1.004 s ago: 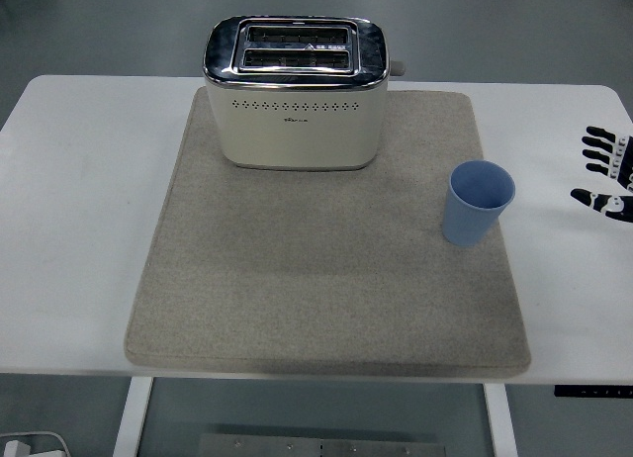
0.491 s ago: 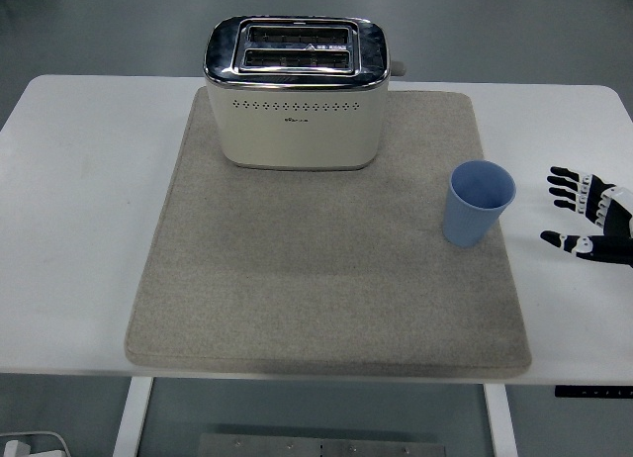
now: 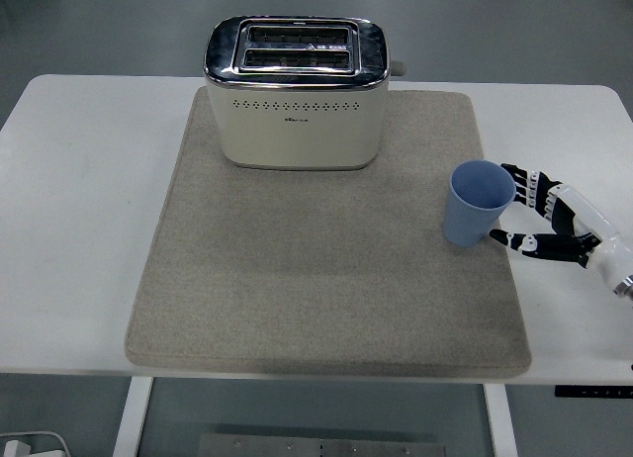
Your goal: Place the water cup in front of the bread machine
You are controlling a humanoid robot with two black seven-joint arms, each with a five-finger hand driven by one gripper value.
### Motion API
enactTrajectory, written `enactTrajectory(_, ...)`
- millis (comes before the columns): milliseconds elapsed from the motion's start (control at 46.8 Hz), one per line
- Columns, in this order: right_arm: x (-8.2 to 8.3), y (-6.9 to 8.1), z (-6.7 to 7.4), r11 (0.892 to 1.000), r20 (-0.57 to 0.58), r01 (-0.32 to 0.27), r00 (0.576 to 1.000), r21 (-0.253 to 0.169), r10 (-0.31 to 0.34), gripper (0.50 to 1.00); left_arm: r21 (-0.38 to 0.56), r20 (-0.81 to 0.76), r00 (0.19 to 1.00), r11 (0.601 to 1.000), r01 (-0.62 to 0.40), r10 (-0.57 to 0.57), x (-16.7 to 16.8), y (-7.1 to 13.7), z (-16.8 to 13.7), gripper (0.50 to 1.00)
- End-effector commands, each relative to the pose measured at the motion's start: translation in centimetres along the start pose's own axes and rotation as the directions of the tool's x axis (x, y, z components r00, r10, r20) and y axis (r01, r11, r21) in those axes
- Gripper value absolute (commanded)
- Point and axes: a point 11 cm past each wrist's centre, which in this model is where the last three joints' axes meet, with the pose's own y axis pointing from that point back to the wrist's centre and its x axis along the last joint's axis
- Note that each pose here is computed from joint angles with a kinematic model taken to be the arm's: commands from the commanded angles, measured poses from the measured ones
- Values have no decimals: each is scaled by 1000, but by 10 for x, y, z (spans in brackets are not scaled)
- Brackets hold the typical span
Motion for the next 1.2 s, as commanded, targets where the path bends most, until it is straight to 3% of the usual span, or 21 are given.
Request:
enactTrajectory(0, -3, -3, 2, 1000, 1, -8, 1000, 1, 8, 921, 0, -1, 1000, 1000, 0, 0, 0, 0, 0, 1000)
enactTrajectory(299, -23, -16, -1, 1000, 41, 8, 999, 28, -9, 919, 0, -1, 1000, 1000, 0, 0, 0, 0, 0, 1000)
enactTrajectory(513, -28, -32, -13, 998, 41, 8, 999, 68, -11, 919, 0, 1, 1000, 1000, 0, 0, 0, 0, 0, 1000)
enactTrajectory(705, -44, -44, -16, 996, 57, 28, 998, 80, -33, 919, 0, 1, 1000, 1000, 0, 0, 0, 0, 0, 1000)
enactTrajectory(833, -44, -46, -15, 996, 47, 33, 998, 77, -37, 907, 0, 1, 1000, 1000, 0, 0, 0, 0, 0, 1000)
enactTrajectory(876, -45, -47, -16, 996, 40, 40, 998, 79, -43, 869, 0, -1, 1000, 1000, 0, 0, 0, 0, 0, 1000)
enactTrajectory(897, -45, -47, -17, 996, 36, 43, 998, 79, -46, 820, 0, 1, 1000, 1000, 0, 0, 0, 0, 0, 1000)
enactTrajectory(962, -46, -48, -16, 996, 16, 53, 998, 71, -54, 634, 0, -1, 1000, 1000, 0, 0, 0, 0, 0, 1000)
enactTrajectory(983, -46, -48, -16, 996, 7, 59, 998, 68, -60, 548, 0, 1, 1000, 1000, 0, 0, 0, 0, 0, 1000)
enactTrajectory(1004, -47, -48, -17, 995, -2, 68, 998, 67, -68, 500, 0, -1, 1000, 1000, 0, 0, 0, 0, 0, 1000)
enactTrajectory(1175, -47, -53, -21, 992, -46, 113, 993, 54, -110, 500, 0, 1, 1000, 1000, 0, 0, 0, 0, 0, 1000)
